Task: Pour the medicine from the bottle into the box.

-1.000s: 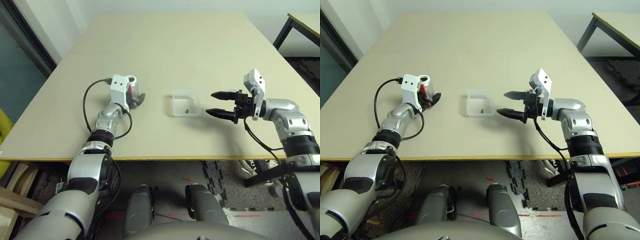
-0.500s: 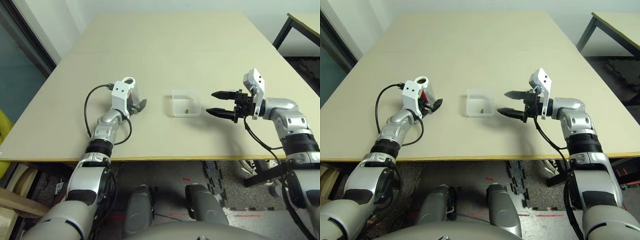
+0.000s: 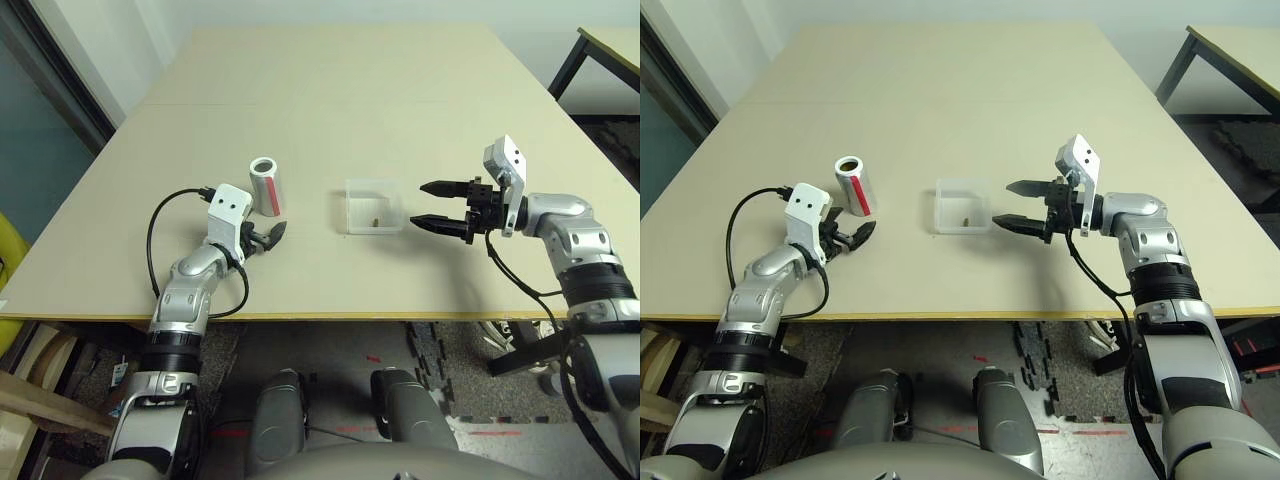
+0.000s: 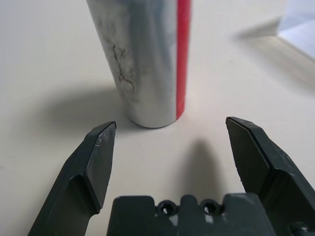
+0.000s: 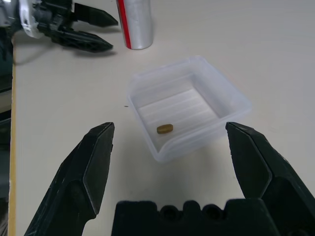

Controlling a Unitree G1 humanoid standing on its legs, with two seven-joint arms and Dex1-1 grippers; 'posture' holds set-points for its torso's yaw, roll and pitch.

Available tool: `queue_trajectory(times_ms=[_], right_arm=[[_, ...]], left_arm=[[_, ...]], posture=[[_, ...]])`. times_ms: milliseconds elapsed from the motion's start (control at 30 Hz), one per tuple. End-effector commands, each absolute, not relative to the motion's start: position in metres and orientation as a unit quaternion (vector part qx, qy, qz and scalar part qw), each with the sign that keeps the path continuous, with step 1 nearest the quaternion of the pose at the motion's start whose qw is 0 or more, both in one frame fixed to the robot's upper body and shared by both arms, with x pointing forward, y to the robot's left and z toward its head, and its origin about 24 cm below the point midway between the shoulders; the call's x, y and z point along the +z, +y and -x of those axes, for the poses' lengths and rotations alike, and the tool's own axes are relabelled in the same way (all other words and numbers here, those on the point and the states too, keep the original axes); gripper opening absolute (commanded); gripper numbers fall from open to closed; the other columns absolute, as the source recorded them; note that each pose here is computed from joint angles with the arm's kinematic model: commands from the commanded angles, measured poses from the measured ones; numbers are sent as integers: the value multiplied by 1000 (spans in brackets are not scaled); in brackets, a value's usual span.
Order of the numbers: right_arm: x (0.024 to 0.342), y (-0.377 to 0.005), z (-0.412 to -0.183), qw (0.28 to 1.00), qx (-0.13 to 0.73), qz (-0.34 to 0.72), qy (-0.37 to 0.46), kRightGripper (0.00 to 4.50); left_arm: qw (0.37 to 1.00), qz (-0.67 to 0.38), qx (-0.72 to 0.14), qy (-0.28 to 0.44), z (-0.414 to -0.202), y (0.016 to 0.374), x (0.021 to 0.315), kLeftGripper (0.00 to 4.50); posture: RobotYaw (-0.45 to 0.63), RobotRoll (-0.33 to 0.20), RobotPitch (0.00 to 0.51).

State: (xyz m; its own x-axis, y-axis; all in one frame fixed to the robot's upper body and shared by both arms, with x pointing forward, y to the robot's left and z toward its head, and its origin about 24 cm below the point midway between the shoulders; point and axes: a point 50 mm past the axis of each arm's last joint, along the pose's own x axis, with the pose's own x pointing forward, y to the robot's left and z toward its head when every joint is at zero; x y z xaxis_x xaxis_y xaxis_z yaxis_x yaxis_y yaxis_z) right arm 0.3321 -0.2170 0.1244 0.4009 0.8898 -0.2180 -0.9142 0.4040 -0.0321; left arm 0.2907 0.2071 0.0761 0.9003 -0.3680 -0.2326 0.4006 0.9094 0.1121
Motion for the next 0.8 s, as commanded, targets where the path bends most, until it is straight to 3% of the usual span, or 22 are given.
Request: queue_trajectory(times_ms=[33, 200, 367, 633, 800], right_arm=[[124, -218, -333, 836, 537, 73, 81, 4500], [121, -220, -332, 841, 530, 67, 83, 4500], [120, -224, -332, 847, 521, 59, 84, 4500], [129, -234, -338, 877, 476, 38, 57, 4500], [135, -246, -345, 919, 394, 28, 25, 4500]], left_arm=[[971, -101, -209, 54, -282, 216, 93, 4480], [976, -165, -143, 9, -281, 250, 112, 4480], [984, -158, -78, 0, -285, 280, 126, 4480], [992, -123, -10, 27, -307, 319, 134, 4480], [994, -111, 8, 20, -326, 331, 145, 4480]], posture=[[-103, 0, 75], [-86, 0, 73], [-75, 0, 70], [-76, 0, 65], [-81, 0, 65]])
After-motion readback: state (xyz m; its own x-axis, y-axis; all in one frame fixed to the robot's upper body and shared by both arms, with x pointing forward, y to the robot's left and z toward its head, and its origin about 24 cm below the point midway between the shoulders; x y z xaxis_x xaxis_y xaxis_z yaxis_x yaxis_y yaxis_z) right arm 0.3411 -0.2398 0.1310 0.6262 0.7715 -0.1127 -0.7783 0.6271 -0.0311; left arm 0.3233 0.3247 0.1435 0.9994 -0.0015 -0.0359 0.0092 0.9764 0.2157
